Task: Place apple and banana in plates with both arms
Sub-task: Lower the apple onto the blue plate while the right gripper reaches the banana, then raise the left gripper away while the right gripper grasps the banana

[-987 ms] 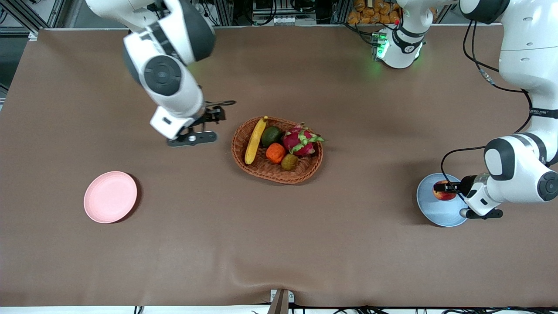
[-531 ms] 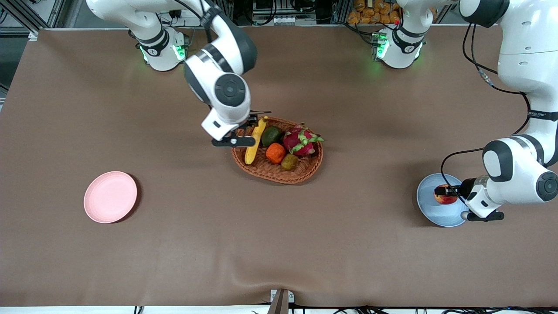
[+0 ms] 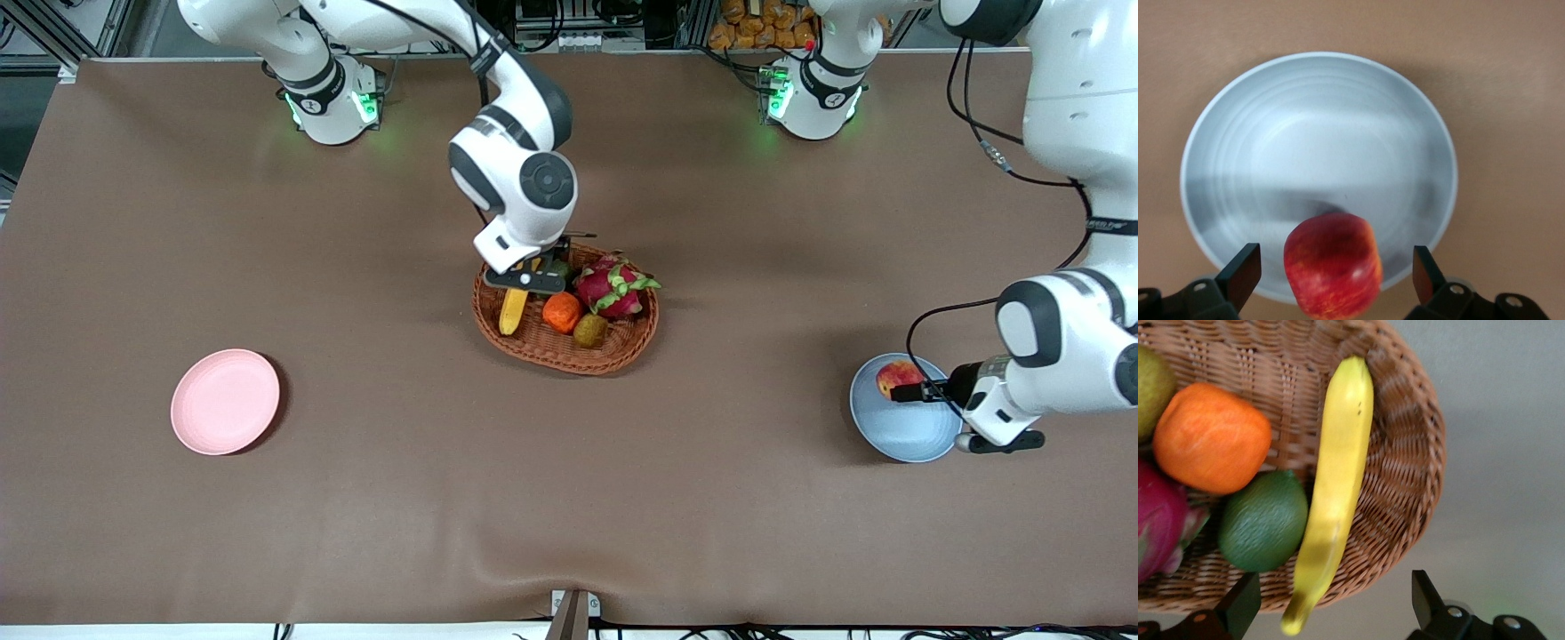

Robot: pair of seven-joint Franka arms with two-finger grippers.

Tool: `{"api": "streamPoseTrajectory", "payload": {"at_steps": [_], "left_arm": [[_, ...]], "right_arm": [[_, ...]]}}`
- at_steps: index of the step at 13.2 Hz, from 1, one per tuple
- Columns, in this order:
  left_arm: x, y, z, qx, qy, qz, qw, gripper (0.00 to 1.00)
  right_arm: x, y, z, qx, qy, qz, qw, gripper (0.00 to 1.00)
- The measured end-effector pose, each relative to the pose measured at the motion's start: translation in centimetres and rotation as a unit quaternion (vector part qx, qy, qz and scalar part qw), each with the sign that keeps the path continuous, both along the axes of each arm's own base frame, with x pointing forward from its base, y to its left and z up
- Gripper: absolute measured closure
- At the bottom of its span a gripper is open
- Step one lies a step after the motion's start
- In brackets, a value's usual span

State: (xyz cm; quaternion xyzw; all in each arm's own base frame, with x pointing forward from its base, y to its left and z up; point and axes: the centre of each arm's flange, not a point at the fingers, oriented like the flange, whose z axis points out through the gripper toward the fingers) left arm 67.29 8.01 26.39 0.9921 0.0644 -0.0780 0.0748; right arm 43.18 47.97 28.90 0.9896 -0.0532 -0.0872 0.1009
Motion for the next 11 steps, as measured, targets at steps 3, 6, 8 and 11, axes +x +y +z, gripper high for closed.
{"api": "streamPoseTrajectory", "payload": {"at_steps": [3, 6, 8, 11], "left_arm": [[-1.2, -0.8, 7.2, -0.006, 0.014, 0.011, 1.0, 0.0], [-2.6, -1.3, 14.7, -0.004, -0.003, 0.022, 1.0, 0.0], [-3.5, -2.3, 19.5, -0.001, -0.029, 0.031, 0.999, 0.0], [-5.5, -4.5, 25.7, 0.014, -0.053, 0.026, 0.998, 0.0]], "right_arm": [[-1.5, 1.2, -1.0, -0.013, -0.001, -0.019, 1.0, 0.04], [-2.4, 1.9, -2.1, -0.021, 0.001, -0.023, 0.999, 0.08], [-3.1, 2.4, -2.2, -0.023, 0.0, -0.026, 0.999, 0.13], [-3.6, 2.8, -2.5, -0.026, 0.0, -0.025, 0.999, 0.34]]}}
